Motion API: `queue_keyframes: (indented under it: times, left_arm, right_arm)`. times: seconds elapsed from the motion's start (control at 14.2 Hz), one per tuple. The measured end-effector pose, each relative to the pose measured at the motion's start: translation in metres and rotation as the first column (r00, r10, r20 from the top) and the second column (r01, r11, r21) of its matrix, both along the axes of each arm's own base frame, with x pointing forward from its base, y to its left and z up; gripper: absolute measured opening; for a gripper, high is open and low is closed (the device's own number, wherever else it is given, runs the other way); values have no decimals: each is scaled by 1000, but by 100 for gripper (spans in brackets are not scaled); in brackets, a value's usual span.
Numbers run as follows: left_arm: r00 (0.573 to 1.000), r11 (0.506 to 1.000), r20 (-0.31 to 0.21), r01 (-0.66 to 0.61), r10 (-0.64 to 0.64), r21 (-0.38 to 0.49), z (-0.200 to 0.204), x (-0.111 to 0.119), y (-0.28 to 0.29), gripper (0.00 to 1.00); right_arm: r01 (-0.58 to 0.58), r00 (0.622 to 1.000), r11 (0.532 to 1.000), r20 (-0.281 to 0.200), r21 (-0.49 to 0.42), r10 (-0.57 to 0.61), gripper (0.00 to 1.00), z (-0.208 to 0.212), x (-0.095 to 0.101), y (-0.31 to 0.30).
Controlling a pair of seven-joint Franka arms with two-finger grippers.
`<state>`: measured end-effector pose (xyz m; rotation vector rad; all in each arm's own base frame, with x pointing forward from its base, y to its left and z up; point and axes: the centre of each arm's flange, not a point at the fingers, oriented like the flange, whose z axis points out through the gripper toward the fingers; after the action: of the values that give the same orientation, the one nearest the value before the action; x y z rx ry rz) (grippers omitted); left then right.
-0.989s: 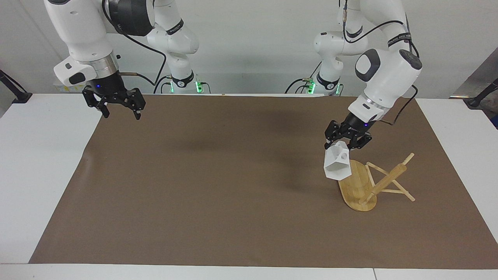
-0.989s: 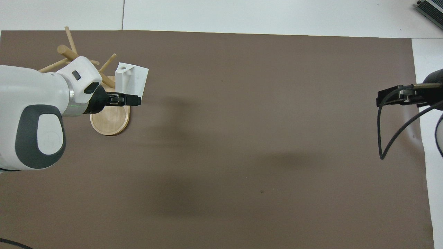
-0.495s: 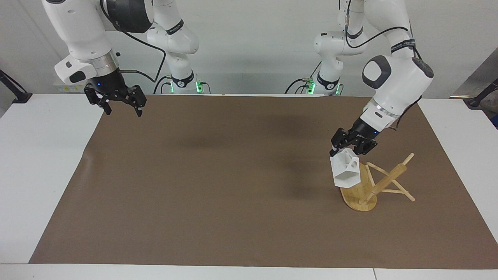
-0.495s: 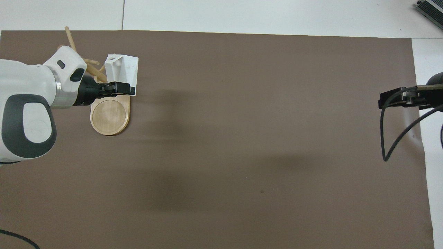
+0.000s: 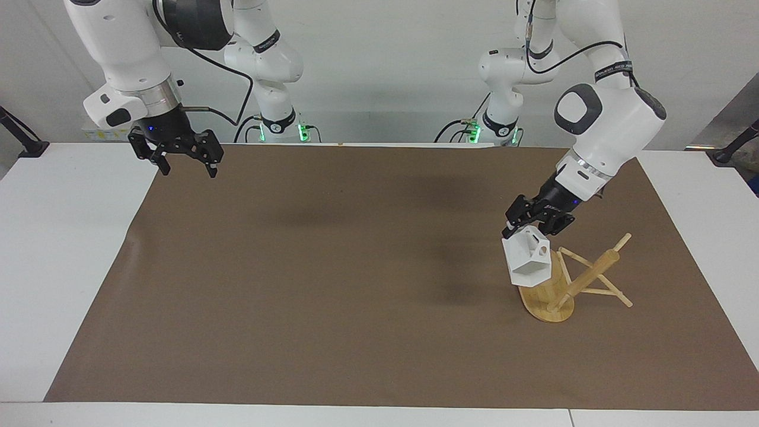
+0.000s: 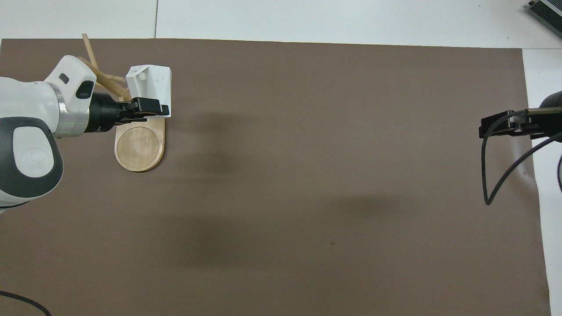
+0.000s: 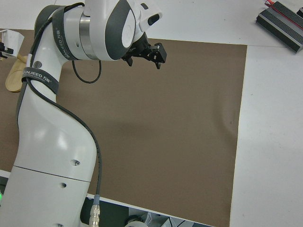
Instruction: Hang cup on rack
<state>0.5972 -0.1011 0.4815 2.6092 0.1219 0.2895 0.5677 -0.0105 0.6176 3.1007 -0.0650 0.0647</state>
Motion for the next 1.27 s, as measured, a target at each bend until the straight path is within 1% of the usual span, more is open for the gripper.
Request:
queue_keyframes:
  times: [0.57,0.85,1.27]
  left_arm:
    - [995,990,-21,-100,99,-98,-1,4,29,71]
    - [994,988,-32,-111,109,-103,-5,4,34,71]
    - [989,985,-72,-134,126,-105,-14,1,53,71]
  right_arm:
    - [0,1000,1000,0,0,0,100,0,0,0]
    - [0,1000,1000,0,0,0,100,0,0,0]
    - [0,1000,1000,0,0,0,100,0,0,0]
